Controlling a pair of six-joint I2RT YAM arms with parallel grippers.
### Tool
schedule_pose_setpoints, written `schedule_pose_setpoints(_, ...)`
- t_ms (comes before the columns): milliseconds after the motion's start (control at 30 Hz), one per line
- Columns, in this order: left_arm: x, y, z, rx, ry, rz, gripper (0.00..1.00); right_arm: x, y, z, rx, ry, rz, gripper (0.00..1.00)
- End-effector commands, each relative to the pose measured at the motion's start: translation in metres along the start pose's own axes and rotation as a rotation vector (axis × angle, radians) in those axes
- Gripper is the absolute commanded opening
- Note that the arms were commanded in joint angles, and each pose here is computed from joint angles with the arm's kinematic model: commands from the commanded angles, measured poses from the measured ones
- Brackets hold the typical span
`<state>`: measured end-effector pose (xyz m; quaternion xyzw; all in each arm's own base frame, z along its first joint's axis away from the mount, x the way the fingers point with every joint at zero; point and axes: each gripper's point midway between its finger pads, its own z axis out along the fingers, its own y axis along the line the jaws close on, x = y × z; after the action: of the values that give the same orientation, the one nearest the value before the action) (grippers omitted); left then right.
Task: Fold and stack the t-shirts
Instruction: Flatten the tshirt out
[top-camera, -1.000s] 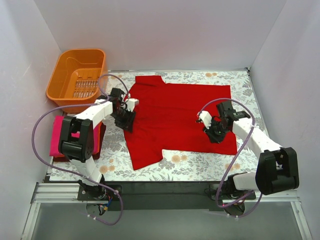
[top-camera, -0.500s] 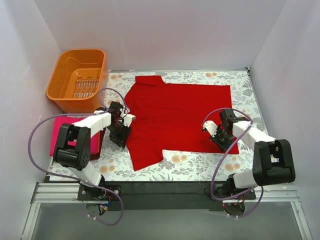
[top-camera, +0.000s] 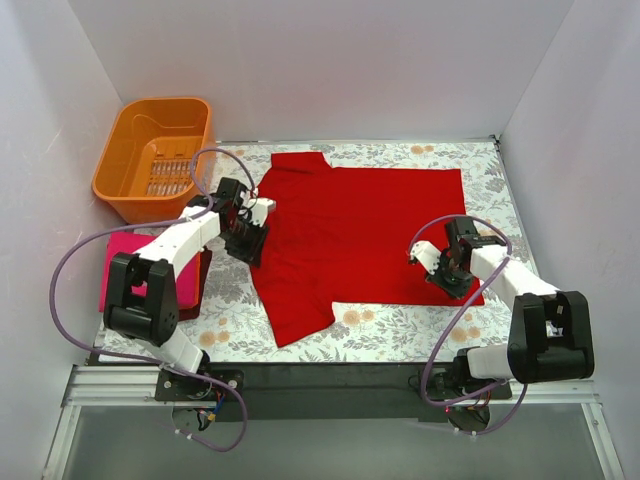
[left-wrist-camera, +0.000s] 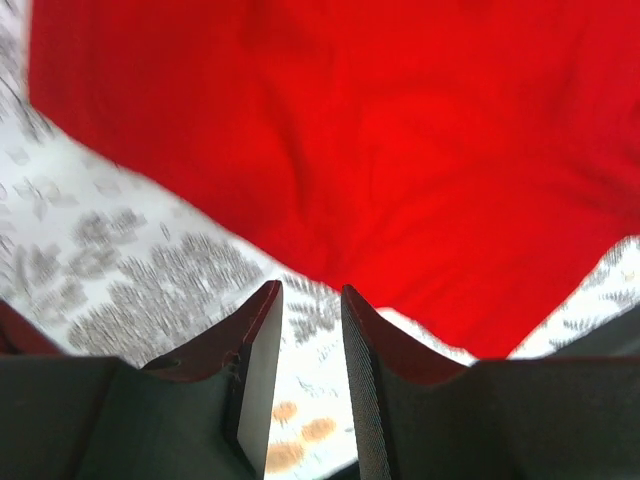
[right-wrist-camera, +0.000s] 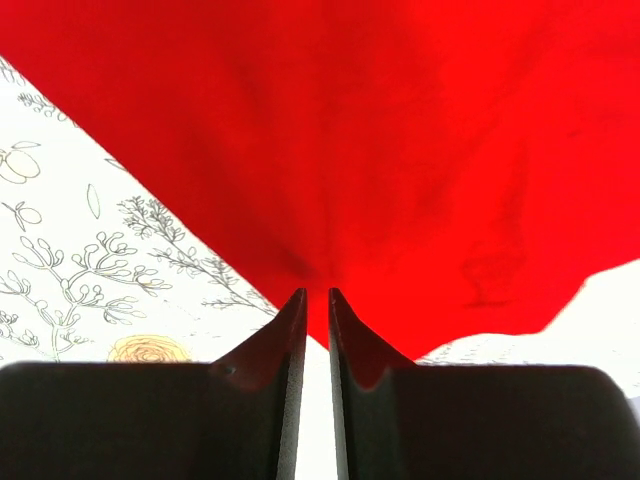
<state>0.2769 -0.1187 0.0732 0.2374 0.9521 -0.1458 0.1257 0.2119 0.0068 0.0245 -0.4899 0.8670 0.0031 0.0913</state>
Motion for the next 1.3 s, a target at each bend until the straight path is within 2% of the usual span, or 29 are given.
schedule_pose_setpoints(0,-0.023,0.002,0.012,0.011,-0.047,0.020,0.29,-0.010,-0.010,-0.017,0.026,-0.049,-0.012,0.20)
schedule_pose_setpoints(167,-0.016,0.018,0.041,-0.026,0.013,0.005,0.30,0.004,-0.014,-0.007,0.009,-0.007,0.019,0.19)
schedule_pose_setpoints(333,0.021,0.028,0.059,-0.072,0.101,-0.001,0.29,0.019,-0.016,0.009,0.010,0.049,0.038,0.18)
schedule_pose_setpoints(567,0.087,0.021,0.046,-0.088,0.210,0.002,0.28,0.044,0.008,0.022,-0.050,0.116,0.007,0.17)
schedule_pose_setpoints(700,0.106,0.012,0.036,-0.071,0.230,-0.008,0.27,0.057,0.023,0.021,-0.069,0.139,-0.021,0.17)
schedule_pose_setpoints(867,0.108,0.008,0.030,-0.061,0.243,-0.015,0.27,0.055,0.037,0.006,-0.120,0.114,-0.031,0.18)
schedule_pose_setpoints(967,0.072,-0.002,0.012,-0.010,0.147,0.009,0.32,0.024,0.037,-0.016,-0.159,-0.016,-0.016,0.23)
schedule_pose_setpoints(1067,0.016,-0.013,-0.014,0.042,0.011,0.061,0.40,-0.016,0.006,-0.048,-0.113,-0.165,0.004,0.31)
schedule_pose_setpoints(1100,-0.016,-0.011,-0.029,0.023,-0.073,0.077,0.45,-0.030,-0.020,-0.064,-0.068,-0.218,0.033,0.45)
schedule_pose_setpoints(1167,-0.046,-0.009,-0.032,0.028,-0.123,0.082,0.48,-0.046,-0.043,-0.077,-0.052,-0.285,0.085,0.52)
schedule_pose_setpoints(1200,-0.064,-0.006,-0.035,0.018,-0.158,0.085,0.49,-0.056,-0.051,-0.073,-0.092,-0.316,0.108,0.60)
schedule_pose_setpoints(1233,-0.091,-0.003,-0.046,0.001,-0.224,0.071,0.52,-0.071,-0.074,-0.088,-0.052,-0.359,0.112,0.61)
schedule_pose_setpoints(1267,-0.108,0.005,-0.038,-0.005,-0.242,0.047,0.55,-0.082,-0.098,-0.090,-0.051,-0.386,0.150,0.63)
